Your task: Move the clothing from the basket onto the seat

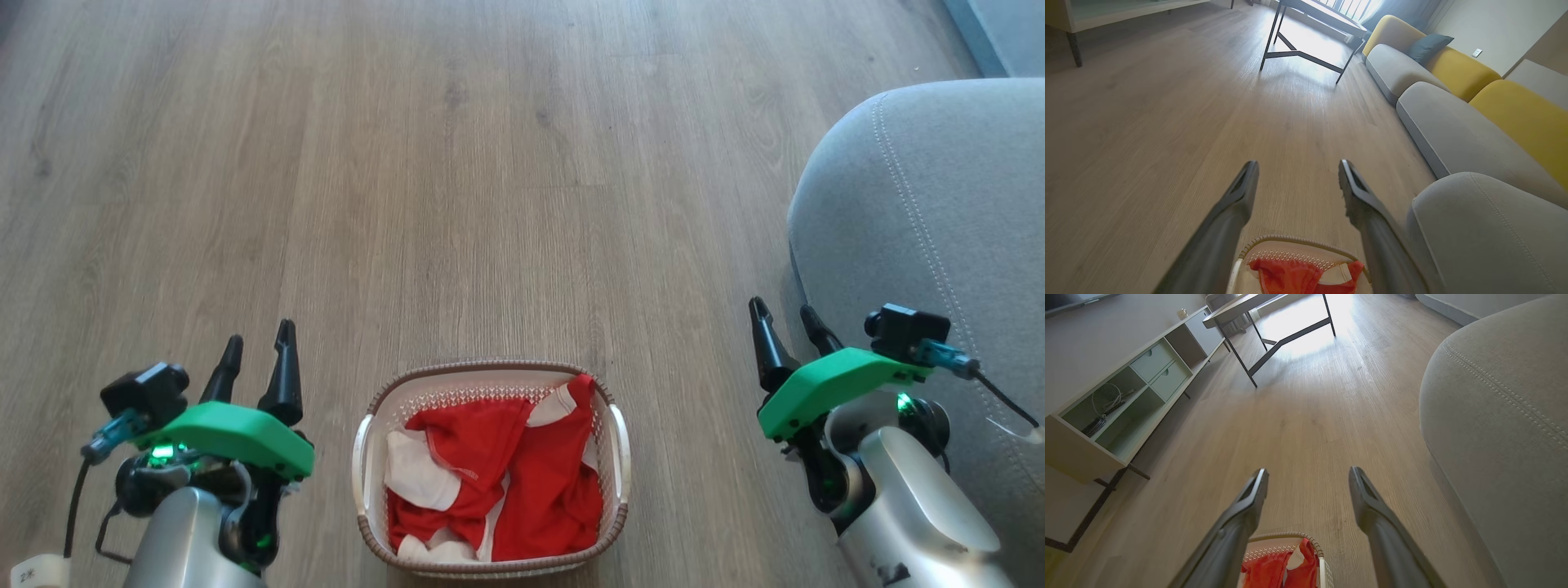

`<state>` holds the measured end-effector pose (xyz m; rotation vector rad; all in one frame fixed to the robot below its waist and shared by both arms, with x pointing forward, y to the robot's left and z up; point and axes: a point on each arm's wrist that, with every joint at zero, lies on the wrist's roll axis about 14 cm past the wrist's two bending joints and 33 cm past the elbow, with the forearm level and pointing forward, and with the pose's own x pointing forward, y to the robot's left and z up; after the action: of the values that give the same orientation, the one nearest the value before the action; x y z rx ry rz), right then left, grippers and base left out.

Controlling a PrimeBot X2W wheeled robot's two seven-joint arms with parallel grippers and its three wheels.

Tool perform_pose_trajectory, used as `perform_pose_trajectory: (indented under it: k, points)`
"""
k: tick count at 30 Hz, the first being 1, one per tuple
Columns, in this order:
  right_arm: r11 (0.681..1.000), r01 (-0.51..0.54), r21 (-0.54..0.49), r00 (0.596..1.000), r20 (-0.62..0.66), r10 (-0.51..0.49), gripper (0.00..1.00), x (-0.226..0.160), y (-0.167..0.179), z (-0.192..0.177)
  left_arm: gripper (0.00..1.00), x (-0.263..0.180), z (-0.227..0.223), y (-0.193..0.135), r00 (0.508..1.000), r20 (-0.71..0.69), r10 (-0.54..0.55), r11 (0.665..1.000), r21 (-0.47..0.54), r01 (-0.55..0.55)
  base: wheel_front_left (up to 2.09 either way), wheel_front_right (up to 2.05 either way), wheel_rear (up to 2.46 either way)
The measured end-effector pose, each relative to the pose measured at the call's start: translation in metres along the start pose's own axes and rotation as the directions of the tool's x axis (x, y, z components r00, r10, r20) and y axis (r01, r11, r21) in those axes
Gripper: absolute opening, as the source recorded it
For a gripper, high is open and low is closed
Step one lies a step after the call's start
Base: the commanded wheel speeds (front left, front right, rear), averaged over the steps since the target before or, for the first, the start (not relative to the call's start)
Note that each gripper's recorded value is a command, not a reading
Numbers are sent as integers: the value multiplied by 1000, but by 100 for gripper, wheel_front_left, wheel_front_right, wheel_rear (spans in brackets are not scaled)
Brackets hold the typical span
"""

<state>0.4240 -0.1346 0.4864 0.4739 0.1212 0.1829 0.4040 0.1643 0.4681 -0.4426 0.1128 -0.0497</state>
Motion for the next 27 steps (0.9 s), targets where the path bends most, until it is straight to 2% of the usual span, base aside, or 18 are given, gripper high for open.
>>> perform_pose_trajectory:
  k: [10, 16, 27]
  points:
    - [990, -35, -138, 999, 19, 38, 100, 8, 5, 11, 100, 3, -2, 1, 1000, -3, -8, 995, 104, 9, 0, 0, 0]
    - [981, -38, -188, 999, 23, 43, 100, 11, 5, 12, 100, 6, 1, 2, 1000, 11, -8, 990, 139, 6, 0, 0, 0]
    - [948, -48, -316, 996, 56, 69, 100, 17, 6, 24, 100, 12, 10, -2, 998, 47, -36, 967, 255, 23, 0, 0, 0]
